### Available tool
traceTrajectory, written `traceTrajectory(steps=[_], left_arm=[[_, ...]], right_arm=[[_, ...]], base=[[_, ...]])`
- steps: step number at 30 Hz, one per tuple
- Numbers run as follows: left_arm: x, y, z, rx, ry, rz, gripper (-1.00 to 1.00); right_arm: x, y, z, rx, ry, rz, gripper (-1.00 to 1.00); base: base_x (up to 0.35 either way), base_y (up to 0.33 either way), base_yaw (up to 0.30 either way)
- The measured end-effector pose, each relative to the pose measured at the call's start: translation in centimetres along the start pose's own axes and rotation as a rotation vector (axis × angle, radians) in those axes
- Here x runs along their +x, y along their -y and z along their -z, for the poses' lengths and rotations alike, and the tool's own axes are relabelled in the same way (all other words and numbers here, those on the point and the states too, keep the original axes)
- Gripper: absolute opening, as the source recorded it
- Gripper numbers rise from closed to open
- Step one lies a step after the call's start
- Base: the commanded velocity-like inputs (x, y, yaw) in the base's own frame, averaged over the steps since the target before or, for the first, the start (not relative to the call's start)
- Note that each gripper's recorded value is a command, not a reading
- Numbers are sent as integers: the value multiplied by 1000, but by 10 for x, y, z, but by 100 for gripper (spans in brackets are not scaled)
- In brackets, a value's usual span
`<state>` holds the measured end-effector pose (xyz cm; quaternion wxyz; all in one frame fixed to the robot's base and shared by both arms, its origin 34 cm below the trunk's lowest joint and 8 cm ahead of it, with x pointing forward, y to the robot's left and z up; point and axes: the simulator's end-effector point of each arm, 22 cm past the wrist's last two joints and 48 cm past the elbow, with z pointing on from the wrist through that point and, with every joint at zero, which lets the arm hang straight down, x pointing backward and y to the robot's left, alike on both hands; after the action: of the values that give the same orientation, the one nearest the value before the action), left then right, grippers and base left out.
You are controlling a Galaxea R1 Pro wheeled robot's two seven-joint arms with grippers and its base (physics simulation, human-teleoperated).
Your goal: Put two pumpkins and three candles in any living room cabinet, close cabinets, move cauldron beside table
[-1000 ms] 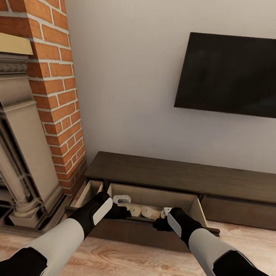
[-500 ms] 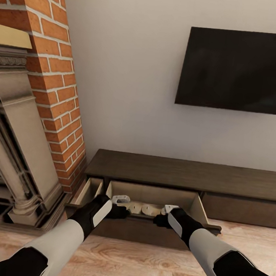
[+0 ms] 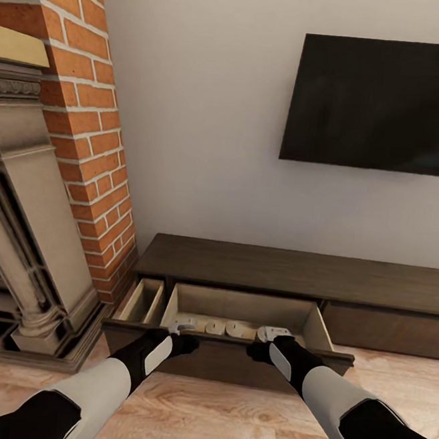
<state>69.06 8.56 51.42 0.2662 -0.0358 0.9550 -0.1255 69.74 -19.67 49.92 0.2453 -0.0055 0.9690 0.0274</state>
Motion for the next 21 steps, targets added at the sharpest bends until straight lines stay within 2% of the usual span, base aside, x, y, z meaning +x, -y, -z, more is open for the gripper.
traceTrajectory(steps=[2, 3, 5, 8, 9, 12, 14, 21], left_arm=[[0, -1, -3, 0, 15, 1, 100], [-9, -1, -4, 3, 63, 5, 100], [-16, 0, -7, 14, 110, 5, 100], [-25, 6, -9, 46, 171, -65, 100], [-26, 8, -10, 52, 184, -104, 100], [-24, 8, -14, 53, 198, -171, 100], [-22, 8, -17, 53, 202, -201, 100], [-12, 5, -27, 53, 204, -221, 100]], right_arm=[[-1, 0, -3, 0, 16, -1, 100], [-8, 0, -5, 0, 55, -1, 100], [-10, 0, -8, -1, 80, -1, 100], [-10, -1, -12, -3, 100, -2, 100], [-9, -1, -14, -3, 103, -2, 100], [-6, 0, -19, -4, 107, -2, 100], [-4, 0, -22, -5, 110, -2, 100], [5, 0, -33, -6, 113, -5, 100]], base=[[0, 0, 0], [0, 0, 0], [0, 0, 0], [0, 0, 0], [0, 0, 0], [0, 0, 0], [0, 0, 0], [0, 0, 0]])
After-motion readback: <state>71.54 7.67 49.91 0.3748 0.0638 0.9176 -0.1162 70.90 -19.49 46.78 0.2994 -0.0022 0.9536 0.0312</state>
